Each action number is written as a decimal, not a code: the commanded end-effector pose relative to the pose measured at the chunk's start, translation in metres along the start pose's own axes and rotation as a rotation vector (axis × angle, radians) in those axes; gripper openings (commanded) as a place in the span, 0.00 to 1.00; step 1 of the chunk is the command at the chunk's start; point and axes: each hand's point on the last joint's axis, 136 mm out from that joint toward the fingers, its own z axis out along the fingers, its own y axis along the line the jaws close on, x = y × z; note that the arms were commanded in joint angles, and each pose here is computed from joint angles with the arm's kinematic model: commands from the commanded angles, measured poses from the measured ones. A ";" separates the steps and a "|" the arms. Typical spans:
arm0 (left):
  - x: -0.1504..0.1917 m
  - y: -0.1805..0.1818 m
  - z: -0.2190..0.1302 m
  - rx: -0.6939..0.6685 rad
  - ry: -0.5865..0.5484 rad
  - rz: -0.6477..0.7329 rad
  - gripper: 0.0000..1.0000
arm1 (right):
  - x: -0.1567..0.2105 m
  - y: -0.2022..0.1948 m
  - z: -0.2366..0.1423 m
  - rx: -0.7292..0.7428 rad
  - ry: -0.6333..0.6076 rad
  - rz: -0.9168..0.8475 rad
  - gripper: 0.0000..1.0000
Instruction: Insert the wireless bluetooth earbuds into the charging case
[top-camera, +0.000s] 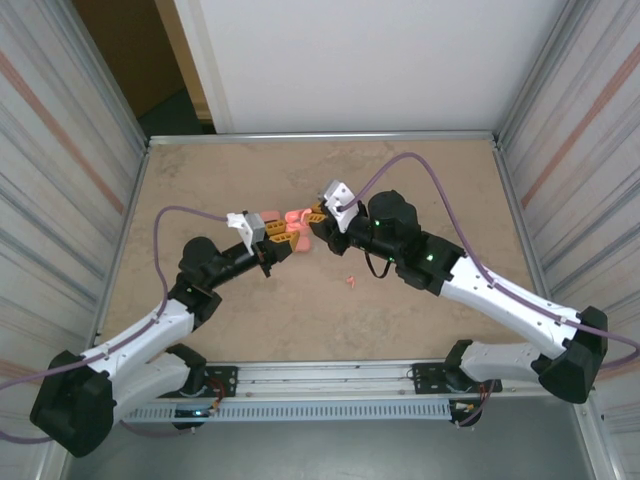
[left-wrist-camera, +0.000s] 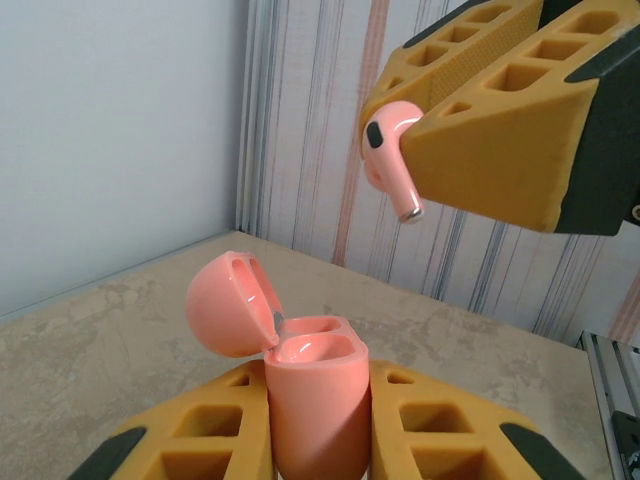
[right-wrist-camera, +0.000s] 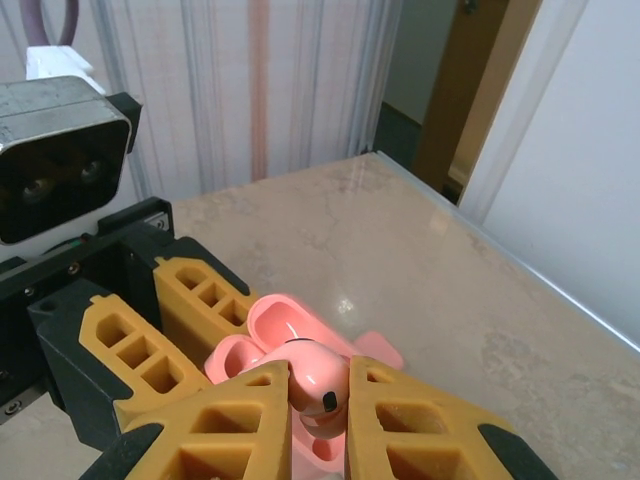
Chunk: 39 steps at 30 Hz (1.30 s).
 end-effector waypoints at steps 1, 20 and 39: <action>-0.005 -0.007 -0.001 0.029 -0.031 0.010 0.00 | -0.017 0.003 0.004 -0.010 -0.040 -0.030 0.16; -0.004 -0.008 -0.002 0.033 -0.027 0.010 0.00 | -0.006 0.006 0.021 -0.004 0.011 -0.045 0.16; -0.006 -0.008 -0.003 0.027 -0.030 0.016 0.00 | 0.007 0.015 0.024 -0.053 0.075 -0.042 0.17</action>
